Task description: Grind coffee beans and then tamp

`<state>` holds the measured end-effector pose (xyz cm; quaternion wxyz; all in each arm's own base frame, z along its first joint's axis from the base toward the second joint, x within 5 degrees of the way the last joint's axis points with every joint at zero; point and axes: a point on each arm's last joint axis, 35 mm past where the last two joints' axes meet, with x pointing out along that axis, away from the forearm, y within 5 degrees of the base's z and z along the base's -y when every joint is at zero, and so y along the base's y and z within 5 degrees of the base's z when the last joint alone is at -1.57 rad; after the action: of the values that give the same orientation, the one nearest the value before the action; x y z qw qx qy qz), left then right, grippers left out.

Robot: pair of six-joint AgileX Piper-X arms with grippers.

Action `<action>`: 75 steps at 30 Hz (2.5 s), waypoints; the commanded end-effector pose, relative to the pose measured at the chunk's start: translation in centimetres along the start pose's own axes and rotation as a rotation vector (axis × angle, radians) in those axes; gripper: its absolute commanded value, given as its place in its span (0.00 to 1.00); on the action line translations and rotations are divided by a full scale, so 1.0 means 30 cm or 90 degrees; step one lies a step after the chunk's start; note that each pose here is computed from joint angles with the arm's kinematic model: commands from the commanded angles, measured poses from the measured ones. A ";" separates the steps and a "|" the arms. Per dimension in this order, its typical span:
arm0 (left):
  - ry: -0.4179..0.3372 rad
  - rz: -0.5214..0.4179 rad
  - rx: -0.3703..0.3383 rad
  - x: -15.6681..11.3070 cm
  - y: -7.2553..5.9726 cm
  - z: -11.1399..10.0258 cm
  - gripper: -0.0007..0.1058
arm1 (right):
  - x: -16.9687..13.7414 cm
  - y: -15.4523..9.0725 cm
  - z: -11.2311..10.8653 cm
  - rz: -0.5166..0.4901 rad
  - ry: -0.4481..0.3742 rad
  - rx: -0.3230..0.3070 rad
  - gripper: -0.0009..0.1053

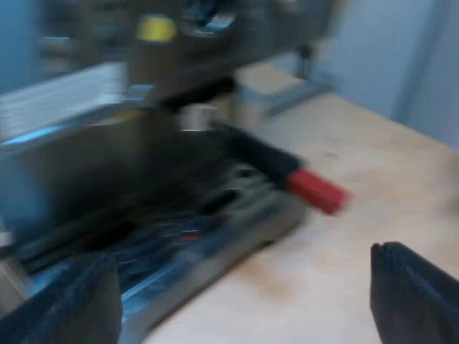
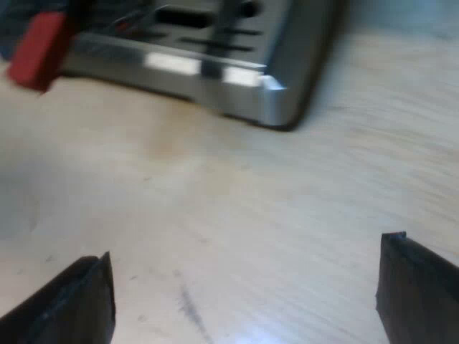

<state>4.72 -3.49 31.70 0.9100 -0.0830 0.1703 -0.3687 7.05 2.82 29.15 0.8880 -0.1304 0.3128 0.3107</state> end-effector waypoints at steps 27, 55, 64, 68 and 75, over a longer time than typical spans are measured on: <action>0.068 -0.189 0.084 0.260 0.040 -0.211 0.69 | 0.191 0.175 0.060 0.039 -0.122 -0.205 0.72; 0.045 -0.193 0.082 0.267 0.042 -0.217 0.69 | 0.442 0.381 -0.033 -0.102 -0.224 -0.122 0.37; 0.045 -0.193 0.082 0.267 0.042 -0.217 0.69 | 0.505 0.407 -0.039 -0.137 -0.239 -0.078 0.37; 0.045 -0.193 0.082 0.267 0.042 -0.217 0.69 | 0.521 0.413 -0.037 -0.155 -0.251 -0.066 0.31; 0.048 -0.197 0.069 0.267 0.042 -0.217 0.69 | 0.542 0.418 -0.032 -0.162 -0.265 -0.052 0.19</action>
<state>8.49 -8.29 23.18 0.8421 -0.0369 0.1700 -0.5105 8.43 19.64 17.37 0.9555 -0.1482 0.0970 0.2357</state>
